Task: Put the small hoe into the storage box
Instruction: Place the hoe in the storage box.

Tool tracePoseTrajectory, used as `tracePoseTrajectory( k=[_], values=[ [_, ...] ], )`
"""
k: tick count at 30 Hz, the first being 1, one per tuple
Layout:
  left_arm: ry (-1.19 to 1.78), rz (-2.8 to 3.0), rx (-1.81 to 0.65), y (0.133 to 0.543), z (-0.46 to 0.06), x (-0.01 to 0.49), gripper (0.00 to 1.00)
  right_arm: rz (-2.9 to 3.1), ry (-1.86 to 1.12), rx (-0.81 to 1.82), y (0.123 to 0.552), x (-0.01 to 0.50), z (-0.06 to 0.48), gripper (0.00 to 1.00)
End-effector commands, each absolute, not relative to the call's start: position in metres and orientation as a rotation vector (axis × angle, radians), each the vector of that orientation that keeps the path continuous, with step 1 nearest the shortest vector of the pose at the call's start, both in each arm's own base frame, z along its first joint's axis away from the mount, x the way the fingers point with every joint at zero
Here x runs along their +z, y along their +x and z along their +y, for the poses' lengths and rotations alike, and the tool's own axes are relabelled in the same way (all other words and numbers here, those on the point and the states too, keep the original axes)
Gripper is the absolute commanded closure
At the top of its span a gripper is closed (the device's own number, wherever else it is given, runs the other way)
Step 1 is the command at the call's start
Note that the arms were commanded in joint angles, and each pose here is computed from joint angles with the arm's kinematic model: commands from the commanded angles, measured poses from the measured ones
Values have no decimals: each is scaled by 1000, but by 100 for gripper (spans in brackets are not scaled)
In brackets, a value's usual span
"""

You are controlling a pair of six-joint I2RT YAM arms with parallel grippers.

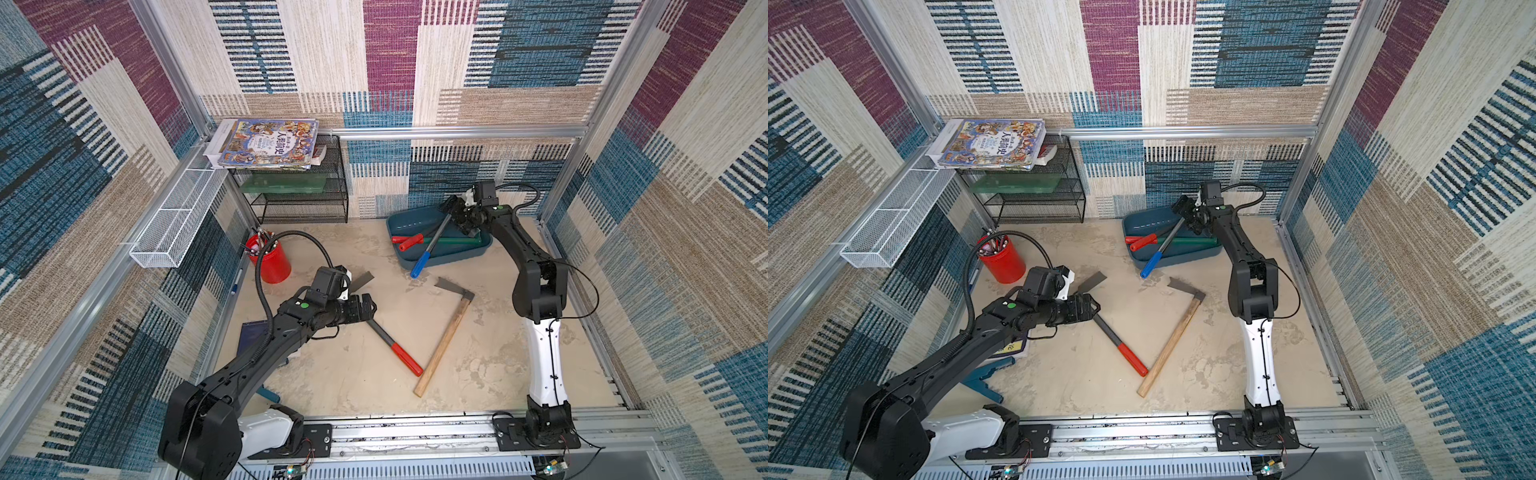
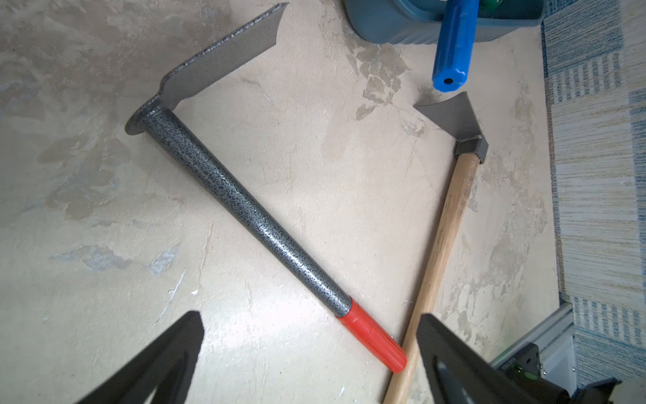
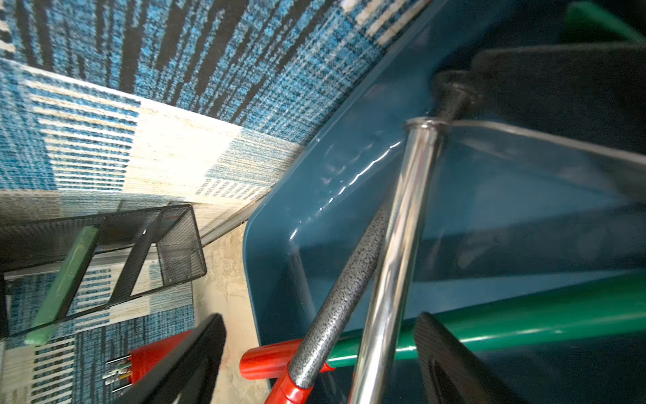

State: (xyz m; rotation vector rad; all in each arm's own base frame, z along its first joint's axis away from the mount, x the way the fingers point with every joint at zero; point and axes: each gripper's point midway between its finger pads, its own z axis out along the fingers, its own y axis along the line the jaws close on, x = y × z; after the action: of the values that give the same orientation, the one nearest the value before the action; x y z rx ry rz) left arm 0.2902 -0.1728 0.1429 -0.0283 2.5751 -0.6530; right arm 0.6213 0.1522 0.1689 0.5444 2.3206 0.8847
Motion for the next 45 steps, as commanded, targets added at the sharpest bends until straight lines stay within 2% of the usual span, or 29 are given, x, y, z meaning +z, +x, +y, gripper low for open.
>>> tracePoseTrajectory(
  k=[1, 4, 21, 38, 45],
  values=[
    [-30, 2581, -669, 291, -175, 146, 1, 2355, 525, 782, 611, 166, 143, 11],
    [-25, 2574, -665, 292, -175, 148, 1, 2377, 527, 749, 602, 161, 138, 14],
    [11, 2593, -651, 299, -180, 145, 1, 2459, 347, 539, 546, 166, 135, 16],
    [-26, 2655, -606, 293, -180, 134, 2, 2473, 168, 412, 459, 180, 157, 18],
    [-31, 2673, -592, 292, -181, 131, 2, 2500, 178, 407, 423, 169, 158, 22]
  ],
)
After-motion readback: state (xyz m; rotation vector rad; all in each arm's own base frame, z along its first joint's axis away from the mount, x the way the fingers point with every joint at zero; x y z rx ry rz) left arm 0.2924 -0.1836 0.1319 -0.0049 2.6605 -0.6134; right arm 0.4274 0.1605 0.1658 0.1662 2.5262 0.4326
